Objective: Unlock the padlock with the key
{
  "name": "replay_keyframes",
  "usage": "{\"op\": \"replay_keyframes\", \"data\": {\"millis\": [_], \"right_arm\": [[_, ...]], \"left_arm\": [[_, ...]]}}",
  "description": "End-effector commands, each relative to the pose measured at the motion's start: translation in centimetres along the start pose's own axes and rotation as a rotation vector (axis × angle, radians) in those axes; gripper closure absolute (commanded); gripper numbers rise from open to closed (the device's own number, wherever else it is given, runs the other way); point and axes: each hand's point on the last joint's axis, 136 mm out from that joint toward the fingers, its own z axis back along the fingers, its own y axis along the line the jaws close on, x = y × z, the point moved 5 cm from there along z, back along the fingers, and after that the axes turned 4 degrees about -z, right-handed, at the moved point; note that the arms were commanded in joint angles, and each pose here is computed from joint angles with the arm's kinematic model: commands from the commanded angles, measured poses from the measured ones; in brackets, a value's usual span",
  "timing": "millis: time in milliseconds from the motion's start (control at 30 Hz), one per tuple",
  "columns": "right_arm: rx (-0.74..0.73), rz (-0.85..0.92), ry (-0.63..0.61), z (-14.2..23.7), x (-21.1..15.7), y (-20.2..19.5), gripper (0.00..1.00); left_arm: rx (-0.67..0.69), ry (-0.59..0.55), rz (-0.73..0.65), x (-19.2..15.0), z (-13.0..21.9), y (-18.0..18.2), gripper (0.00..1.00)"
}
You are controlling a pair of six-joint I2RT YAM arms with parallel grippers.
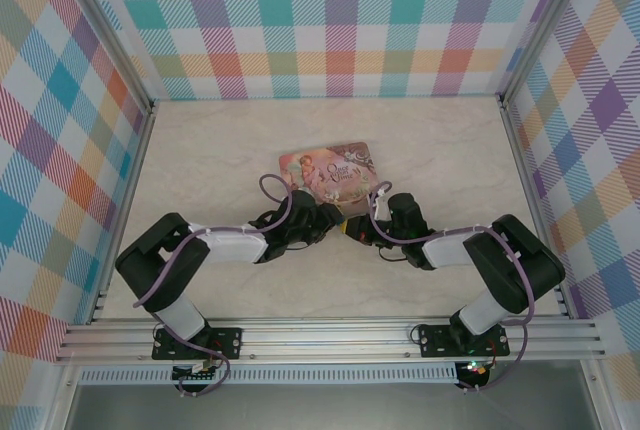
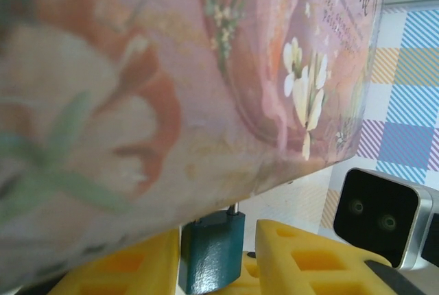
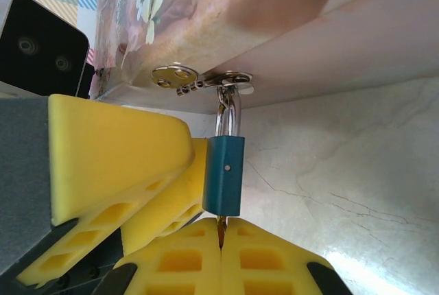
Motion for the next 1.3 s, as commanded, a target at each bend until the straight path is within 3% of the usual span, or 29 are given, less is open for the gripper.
{"op": "replay_keyframes", "data": {"millis": [0, 300, 833, 1267], "right_arm": [[0.082, 0.053, -0.044, 0.2, 1.3, 2.7, 0.95], [0.09, 0.039, -0.05, 0.3, 1.4, 2.8, 0.95], [0.09, 0.025, -0.053, 0.1, 1.6, 2.9, 0.95], [0.094, 0.019, -0.052, 0.3, 1.5, 2.8, 0.94]], "left_arm": [[-0.016, 0.022, 0.034, 0.0, -0.7, 0.0, 0.67], [-0.005, 0.052, 0.078, -0.4, -1.4, 0.6, 0.66], [0.093, 0.113, 0.143, -1.3, -2.2, 2.3, 0.57], [0.05, 0.06, 0.118, -0.5, -1.7, 1.4, 0.93]]}}
